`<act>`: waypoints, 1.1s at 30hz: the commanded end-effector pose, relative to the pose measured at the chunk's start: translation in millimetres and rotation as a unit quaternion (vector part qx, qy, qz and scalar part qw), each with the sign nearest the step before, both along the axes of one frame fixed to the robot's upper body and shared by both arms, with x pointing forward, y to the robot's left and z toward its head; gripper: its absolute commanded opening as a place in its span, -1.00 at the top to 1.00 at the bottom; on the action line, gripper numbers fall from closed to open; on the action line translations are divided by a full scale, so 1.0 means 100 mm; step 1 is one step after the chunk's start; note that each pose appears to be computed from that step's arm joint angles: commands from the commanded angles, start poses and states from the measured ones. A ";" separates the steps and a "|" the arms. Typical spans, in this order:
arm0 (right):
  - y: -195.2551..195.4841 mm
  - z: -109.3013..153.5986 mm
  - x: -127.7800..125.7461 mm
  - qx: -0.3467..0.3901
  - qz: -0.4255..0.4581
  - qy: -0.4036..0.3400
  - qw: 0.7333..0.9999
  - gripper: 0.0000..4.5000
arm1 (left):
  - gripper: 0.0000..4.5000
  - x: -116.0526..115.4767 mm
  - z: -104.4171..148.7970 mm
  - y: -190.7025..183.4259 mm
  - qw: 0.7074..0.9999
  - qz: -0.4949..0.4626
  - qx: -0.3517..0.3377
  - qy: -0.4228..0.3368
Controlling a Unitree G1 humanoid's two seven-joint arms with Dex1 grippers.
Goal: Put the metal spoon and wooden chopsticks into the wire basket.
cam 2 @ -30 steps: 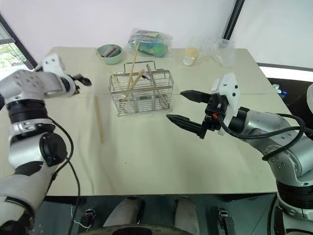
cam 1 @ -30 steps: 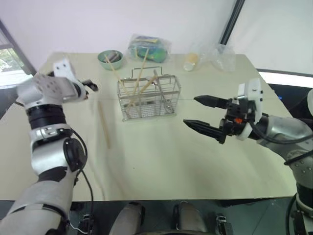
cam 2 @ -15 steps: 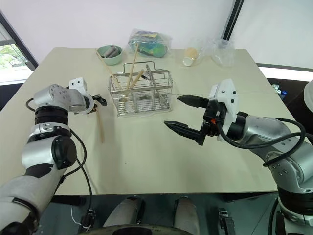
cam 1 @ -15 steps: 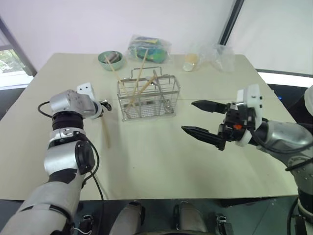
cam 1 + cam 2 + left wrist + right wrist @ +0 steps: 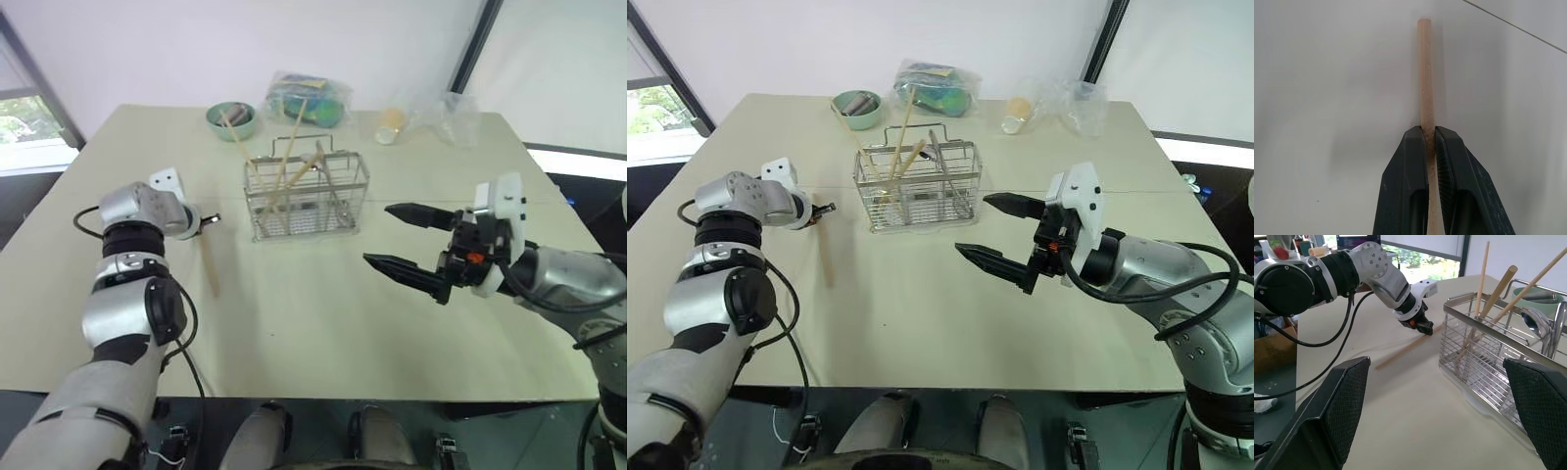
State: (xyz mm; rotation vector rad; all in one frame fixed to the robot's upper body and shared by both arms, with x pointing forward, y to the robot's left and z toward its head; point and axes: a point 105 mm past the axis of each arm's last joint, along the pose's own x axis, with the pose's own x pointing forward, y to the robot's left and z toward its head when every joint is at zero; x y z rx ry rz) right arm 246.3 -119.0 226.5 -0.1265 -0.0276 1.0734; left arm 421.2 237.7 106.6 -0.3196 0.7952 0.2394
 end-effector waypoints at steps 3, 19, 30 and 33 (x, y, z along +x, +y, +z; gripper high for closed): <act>-0.02 0.12 -0.04 0.003 0.007 -0.028 1.000 -1.00 | 0.99 0.06 0.17 0.06 0.999 0.008 0.006 -0.034; -0.08 0.17 -0.01 -0.006 0.008 -0.018 1.000 -1.00 | 0.99 -0.23 2.75 0.31 0.786 -0.005 -0.044 -0.617; -0.08 0.17 -0.01 -0.003 0.002 -0.017 1.000 -1.00 | 0.99 -0.38 2.88 -0.94 0.729 -0.235 -0.011 -0.643; -0.11 0.17 -0.02 -0.003 -0.007 -0.019 1.000 -1.00 | 0.99 -0.30 2.66 -1.10 0.734 -0.258 0.022 -0.628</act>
